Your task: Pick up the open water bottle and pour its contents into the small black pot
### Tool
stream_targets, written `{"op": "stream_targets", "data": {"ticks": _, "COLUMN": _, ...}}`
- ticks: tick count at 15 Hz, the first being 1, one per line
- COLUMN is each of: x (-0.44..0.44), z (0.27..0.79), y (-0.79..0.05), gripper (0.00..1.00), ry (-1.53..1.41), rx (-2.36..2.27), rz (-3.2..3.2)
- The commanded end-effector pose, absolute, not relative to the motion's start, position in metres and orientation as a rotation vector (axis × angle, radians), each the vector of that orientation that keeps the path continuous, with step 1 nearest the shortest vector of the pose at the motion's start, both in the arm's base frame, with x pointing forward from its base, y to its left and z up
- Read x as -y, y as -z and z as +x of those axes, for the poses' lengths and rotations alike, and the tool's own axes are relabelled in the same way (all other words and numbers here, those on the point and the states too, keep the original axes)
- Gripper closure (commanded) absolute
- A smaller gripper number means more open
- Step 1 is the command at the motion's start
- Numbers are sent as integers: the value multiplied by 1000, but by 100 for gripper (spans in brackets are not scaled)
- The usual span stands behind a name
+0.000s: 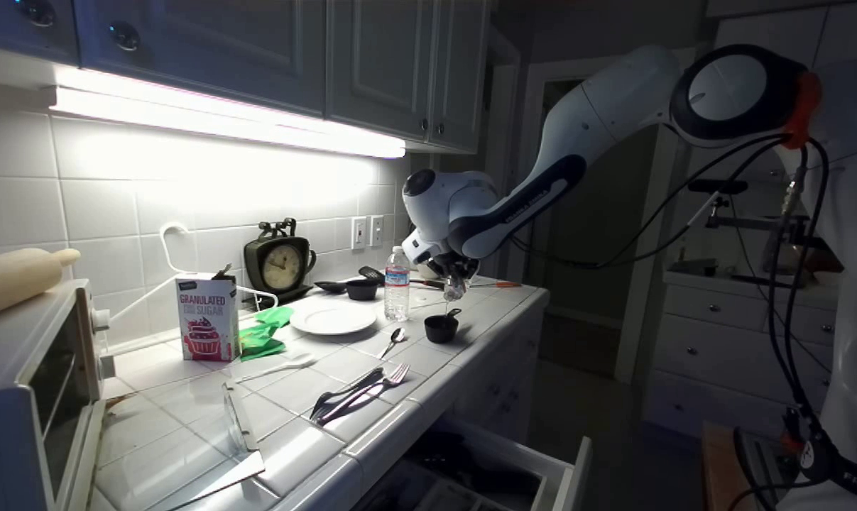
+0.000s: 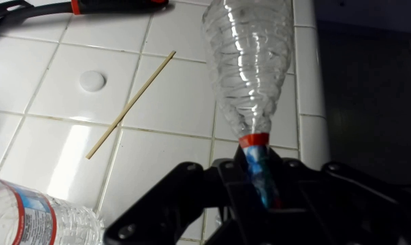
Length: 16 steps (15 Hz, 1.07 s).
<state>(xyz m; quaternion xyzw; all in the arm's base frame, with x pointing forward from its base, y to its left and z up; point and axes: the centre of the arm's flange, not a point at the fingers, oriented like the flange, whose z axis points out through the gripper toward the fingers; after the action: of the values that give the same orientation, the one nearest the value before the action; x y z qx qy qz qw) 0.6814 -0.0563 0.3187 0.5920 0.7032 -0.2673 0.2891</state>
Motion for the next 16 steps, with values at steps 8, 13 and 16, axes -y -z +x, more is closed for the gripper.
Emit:
{"op": "stream_targets", "data": {"ticks": 8, "x": 53, "z": 680, "y": -317, "gripper": 98, "ry": 712, "rx": -1830, "rz": 1529}}
{"op": "stream_targets", "data": {"ticks": 13, "x": 49, "z": 681, "y": -316, "gripper": 98, "ry": 712, "rx": -1832, "rz": 1518}}
{"op": "stream_targets", "data": {"ticks": 16, "x": 45, "z": 681, "y": -316, "gripper": 98, "ry": 711, "rx": -1837, "rz": 1507}}
